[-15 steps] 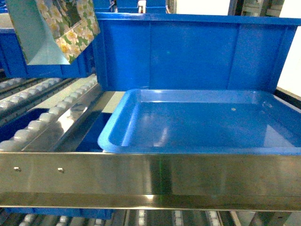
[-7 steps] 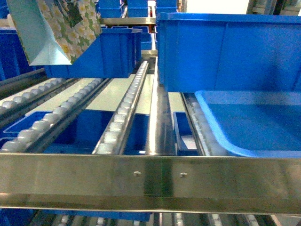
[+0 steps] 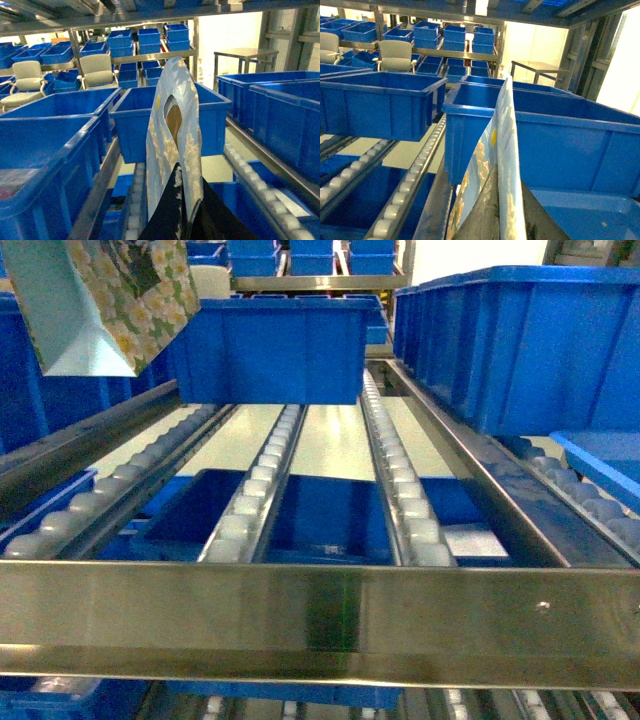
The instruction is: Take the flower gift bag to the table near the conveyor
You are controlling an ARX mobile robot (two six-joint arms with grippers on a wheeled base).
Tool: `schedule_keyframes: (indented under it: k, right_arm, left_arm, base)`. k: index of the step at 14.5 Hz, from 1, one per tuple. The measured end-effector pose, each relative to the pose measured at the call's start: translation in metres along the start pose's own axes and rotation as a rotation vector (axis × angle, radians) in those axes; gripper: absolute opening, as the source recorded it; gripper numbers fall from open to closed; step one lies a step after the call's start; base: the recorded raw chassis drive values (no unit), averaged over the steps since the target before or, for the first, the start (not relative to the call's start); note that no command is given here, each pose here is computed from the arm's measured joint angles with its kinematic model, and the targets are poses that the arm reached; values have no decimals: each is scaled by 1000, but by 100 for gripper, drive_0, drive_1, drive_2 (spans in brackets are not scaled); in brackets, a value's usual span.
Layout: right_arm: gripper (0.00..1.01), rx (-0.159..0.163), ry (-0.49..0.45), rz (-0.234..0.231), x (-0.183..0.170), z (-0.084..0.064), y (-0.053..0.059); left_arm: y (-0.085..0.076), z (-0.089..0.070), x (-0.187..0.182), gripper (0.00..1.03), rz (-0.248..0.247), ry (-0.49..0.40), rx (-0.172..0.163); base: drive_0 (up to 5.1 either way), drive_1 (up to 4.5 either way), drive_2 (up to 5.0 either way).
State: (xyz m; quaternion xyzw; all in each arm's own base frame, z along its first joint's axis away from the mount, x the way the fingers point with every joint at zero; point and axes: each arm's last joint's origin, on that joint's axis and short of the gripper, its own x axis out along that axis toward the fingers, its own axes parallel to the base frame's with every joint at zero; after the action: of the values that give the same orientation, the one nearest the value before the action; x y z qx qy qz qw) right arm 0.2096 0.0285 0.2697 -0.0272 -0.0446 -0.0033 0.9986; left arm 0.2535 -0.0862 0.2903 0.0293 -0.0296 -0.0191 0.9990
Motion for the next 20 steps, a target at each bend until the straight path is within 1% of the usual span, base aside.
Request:
schedule_keyframes:
  k: [20]
  right_arm:
    - [2,-1,0,0,0,0,0]
  left_arm:
    - [-1,-1,0,2,-5,3,1]
  base:
    - [-440,28,422]
